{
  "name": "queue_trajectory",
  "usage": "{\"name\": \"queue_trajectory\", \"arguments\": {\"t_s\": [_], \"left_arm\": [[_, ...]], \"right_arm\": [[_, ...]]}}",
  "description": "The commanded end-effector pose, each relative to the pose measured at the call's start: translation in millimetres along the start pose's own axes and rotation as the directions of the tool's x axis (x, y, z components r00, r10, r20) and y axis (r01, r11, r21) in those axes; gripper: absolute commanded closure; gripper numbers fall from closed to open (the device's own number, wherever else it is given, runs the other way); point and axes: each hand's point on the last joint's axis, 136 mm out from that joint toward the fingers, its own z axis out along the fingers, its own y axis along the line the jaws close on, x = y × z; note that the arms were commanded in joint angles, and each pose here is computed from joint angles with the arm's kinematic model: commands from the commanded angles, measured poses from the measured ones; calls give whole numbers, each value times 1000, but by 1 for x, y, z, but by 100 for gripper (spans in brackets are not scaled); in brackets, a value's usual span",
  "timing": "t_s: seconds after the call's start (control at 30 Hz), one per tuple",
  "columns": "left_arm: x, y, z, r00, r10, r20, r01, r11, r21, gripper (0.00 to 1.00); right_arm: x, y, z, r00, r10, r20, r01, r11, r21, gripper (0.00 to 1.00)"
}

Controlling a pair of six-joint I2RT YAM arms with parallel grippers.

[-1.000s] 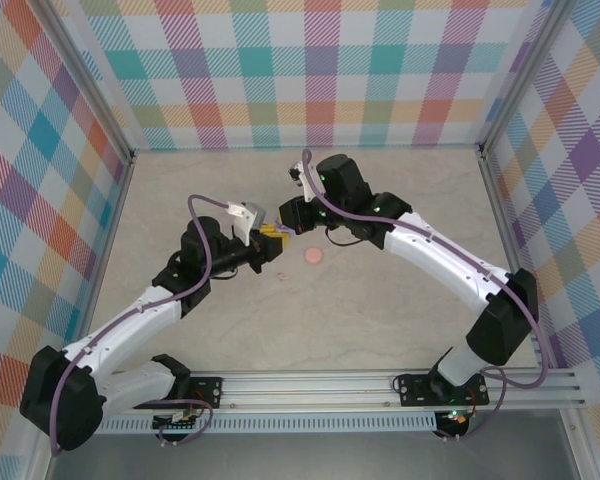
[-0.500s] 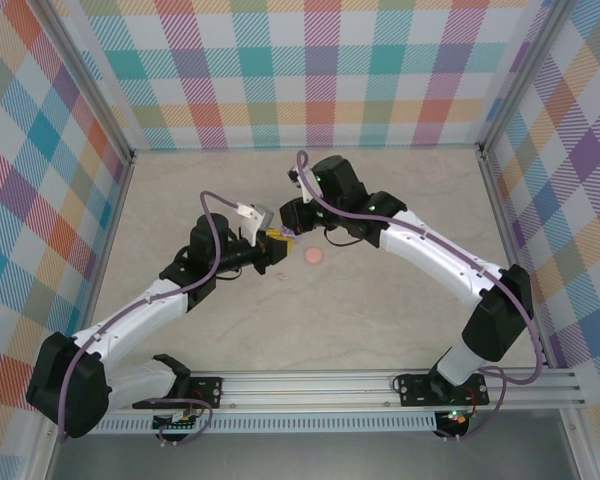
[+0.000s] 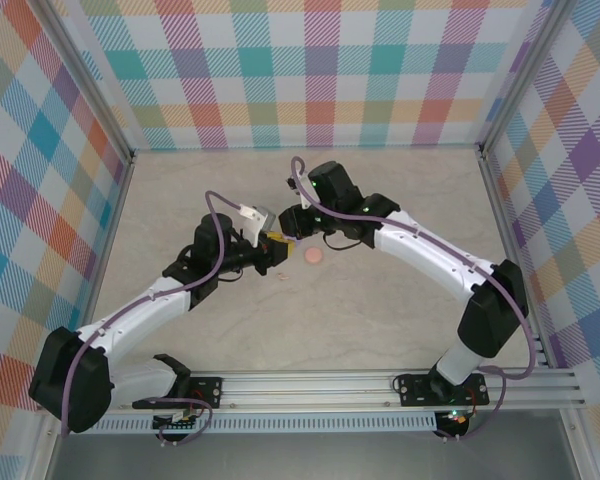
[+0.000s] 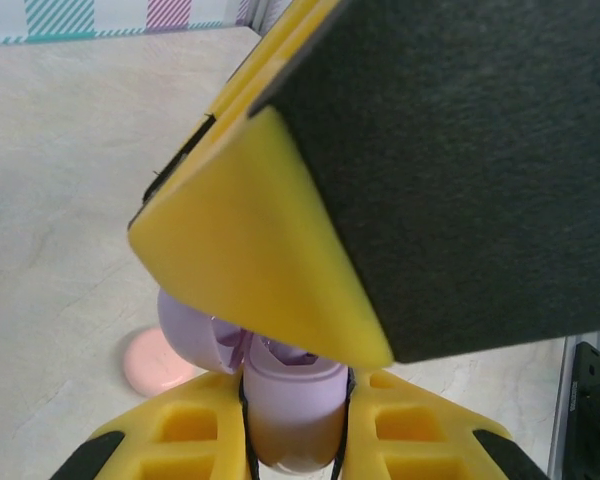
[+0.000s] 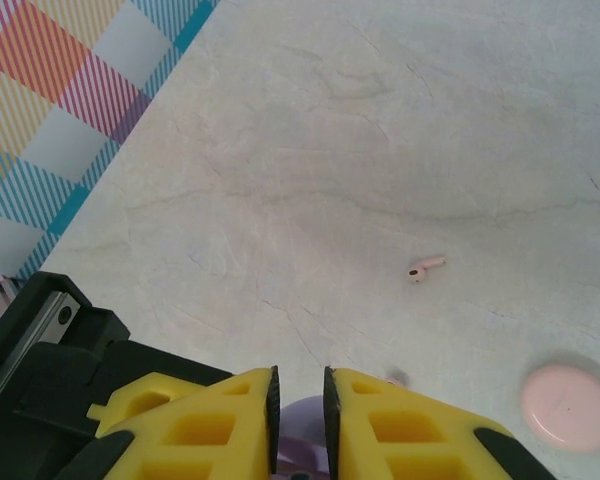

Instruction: Insert the wireless bluetooth earbuds into the charging case

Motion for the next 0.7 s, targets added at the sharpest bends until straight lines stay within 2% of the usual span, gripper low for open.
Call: {"name": "queue_trajectory", "arguments": {"t_s": [0.0, 0.37, 0.67], "left_arm": [[-36, -14, -3, 993, 60, 99, -63, 998, 26, 100], [-32, -6, -1, 995, 48, 90, -47, 999, -11, 100], [-42, -5, -5, 990, 47, 133, -43, 999, -32, 100]], "right_arm": [[26, -13, 10, 995, 28, -98, -23, 998, 52, 77], [31, -19, 10, 991, 55, -121, -47, 996, 74, 73], [40, -16, 15, 984, 86, -158, -78, 996, 50, 70]]}}
